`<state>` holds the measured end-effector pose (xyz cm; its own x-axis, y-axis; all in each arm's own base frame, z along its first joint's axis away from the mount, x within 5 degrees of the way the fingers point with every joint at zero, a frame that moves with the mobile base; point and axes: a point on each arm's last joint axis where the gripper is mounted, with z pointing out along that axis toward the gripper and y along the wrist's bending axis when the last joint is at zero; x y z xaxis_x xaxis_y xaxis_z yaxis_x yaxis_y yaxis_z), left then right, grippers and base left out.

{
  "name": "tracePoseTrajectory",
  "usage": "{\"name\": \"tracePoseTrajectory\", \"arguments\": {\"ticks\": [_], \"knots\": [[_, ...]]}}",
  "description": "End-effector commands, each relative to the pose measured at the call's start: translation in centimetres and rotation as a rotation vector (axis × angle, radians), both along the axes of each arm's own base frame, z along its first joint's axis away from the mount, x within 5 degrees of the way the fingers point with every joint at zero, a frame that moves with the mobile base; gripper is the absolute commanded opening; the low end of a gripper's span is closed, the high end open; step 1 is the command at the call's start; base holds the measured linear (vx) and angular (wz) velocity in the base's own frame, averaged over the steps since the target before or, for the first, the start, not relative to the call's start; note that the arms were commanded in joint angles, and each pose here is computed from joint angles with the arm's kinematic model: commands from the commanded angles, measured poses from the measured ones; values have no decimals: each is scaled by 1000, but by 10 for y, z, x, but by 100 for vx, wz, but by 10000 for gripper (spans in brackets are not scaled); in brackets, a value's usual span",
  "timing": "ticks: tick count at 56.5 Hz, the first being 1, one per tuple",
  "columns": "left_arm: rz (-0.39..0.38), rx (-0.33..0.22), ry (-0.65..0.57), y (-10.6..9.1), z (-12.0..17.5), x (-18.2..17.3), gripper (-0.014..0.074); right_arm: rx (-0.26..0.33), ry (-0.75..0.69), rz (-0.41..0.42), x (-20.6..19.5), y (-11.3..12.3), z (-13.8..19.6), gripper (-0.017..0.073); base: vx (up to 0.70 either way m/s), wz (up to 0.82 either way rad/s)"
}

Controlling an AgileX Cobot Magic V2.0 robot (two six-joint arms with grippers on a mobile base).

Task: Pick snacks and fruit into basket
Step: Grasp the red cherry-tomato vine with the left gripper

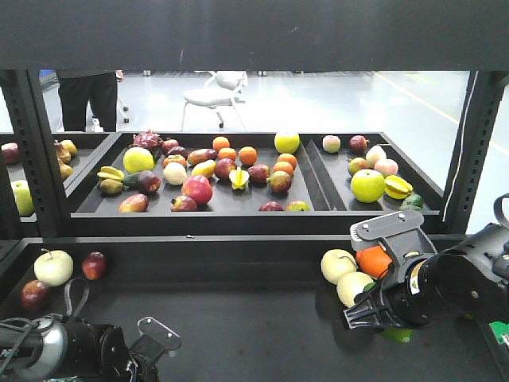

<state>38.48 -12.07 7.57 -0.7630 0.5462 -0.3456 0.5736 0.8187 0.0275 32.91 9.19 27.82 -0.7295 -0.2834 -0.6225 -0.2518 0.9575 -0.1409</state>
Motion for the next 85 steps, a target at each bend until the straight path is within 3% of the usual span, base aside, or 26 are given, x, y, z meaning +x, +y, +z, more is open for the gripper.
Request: {"name": "tracePoseTrajectory", "arguments": {"ticks": [1, 7, 12, 26, 42, 70, 85], "knots": [[-5, -16, -70, -4, 19, 8, 564, 10, -138, 30, 0, -2, 28, -9, 0, 0], [-13, -7, -61, -4, 14, 8, 535, 11, -141, 31, 1, -2, 28, -9, 0, 0], [-15, -5, -59, -4, 14, 7, 456, 11, -141, 31, 1, -2, 28, -9, 0, 0], [-53, 29, -41, -2, 13, 5, -9, 13, -141, 31, 1, -1, 28, -9, 0, 0], [-1, 3, -60, -2, 28, 6, -5, 15, -141, 30, 1, -1, 28, -9, 0, 0], [137, -136, -239, 2, 141, -10, 0, 22, -126, 23, 0, -1, 27, -9, 0, 0], [191, -212, -327, 7, 196, -30, 0, 70, -102, -3, -8, -2, 34, -9, 0, 0]]}}
